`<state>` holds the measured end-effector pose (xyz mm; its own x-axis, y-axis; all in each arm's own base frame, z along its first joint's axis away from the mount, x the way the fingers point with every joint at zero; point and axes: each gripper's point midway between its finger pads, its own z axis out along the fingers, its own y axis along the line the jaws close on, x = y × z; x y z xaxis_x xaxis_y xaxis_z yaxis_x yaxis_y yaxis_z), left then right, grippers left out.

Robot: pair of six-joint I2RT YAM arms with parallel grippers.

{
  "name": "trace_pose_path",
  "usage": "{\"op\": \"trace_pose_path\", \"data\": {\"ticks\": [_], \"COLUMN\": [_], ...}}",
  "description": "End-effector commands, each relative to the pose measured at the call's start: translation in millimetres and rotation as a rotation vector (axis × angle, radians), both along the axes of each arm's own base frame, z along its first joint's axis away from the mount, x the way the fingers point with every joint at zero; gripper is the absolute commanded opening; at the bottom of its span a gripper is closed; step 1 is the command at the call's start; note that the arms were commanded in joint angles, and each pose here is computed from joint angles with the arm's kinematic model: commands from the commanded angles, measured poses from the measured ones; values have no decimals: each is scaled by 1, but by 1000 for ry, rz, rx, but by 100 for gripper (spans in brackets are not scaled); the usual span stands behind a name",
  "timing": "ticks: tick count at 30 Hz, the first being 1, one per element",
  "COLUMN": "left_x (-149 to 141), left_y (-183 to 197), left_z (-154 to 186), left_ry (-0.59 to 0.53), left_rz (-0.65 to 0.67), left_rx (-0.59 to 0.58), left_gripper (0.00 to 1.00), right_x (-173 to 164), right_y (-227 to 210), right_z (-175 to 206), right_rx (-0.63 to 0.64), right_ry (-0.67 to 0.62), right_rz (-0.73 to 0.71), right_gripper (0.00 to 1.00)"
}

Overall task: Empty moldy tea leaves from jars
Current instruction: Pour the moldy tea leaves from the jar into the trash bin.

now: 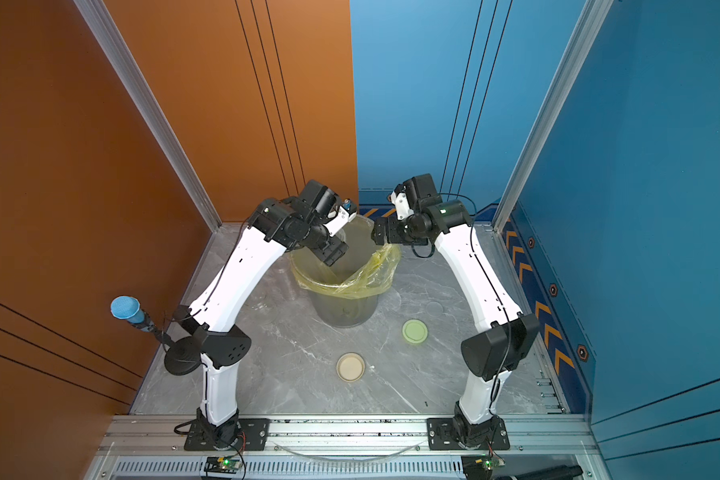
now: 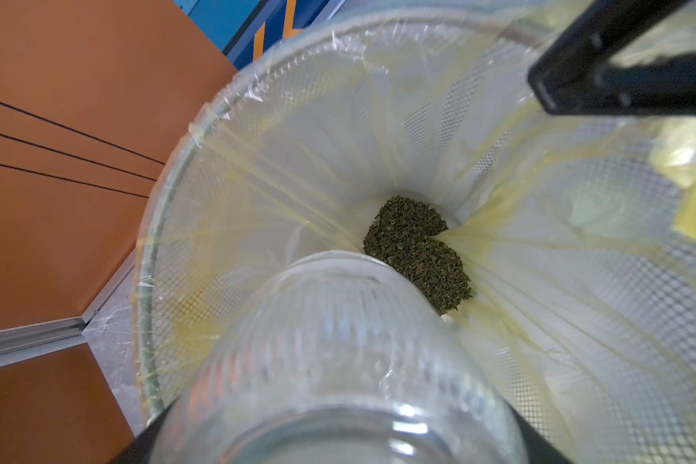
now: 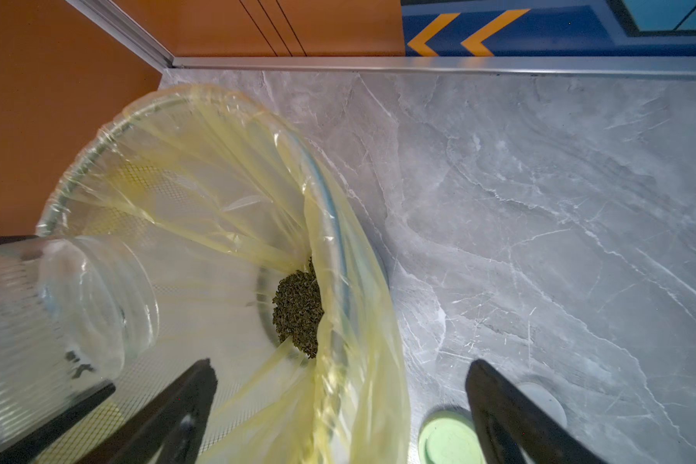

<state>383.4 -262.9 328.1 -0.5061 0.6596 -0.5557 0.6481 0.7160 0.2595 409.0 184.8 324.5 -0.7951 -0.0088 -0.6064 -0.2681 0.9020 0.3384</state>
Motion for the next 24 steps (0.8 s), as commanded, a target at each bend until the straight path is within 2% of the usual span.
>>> {"op": "trace_pose_path", "data": {"ticks": [1, 3, 6, 9, 12, 16, 20, 24], "left_x": [4, 2, -8, 0, 5, 11, 8, 6], "left_y": [4, 3, -6, -4, -6, -14, -8, 6], "left_z": [26, 38, 76, 81, 91, 129, 176, 204], "left_ry": [-45, -62, -126, -165, -191, -355, -551, -649], "left_rz": [2, -1, -38, -31, -47, -69, -99, -102], "left_rx": [-94, -130, -261, -274, -340, -498, -722, -911], "left_gripper": [41, 41, 41, 41, 40, 41, 41, 41], "right_x": [-4, -7, -13, -22, -33, -41, -44, -50], "right_y": [-7, -15, -30, -43, -46, -49, -46, -28], "right_z": [35, 48, 71, 91, 107, 124, 139, 147], "right_rx": [82, 118, 215, 356, 492, 664, 870, 971], "right_ry": [-94, -131, -196, -250, -316, -379, -375, -354], "right_rz": [-28, -51, -97, -131, -125, -135, -152, -144], "right_gripper": [100, 100, 100, 100, 100, 100, 100, 100]}}
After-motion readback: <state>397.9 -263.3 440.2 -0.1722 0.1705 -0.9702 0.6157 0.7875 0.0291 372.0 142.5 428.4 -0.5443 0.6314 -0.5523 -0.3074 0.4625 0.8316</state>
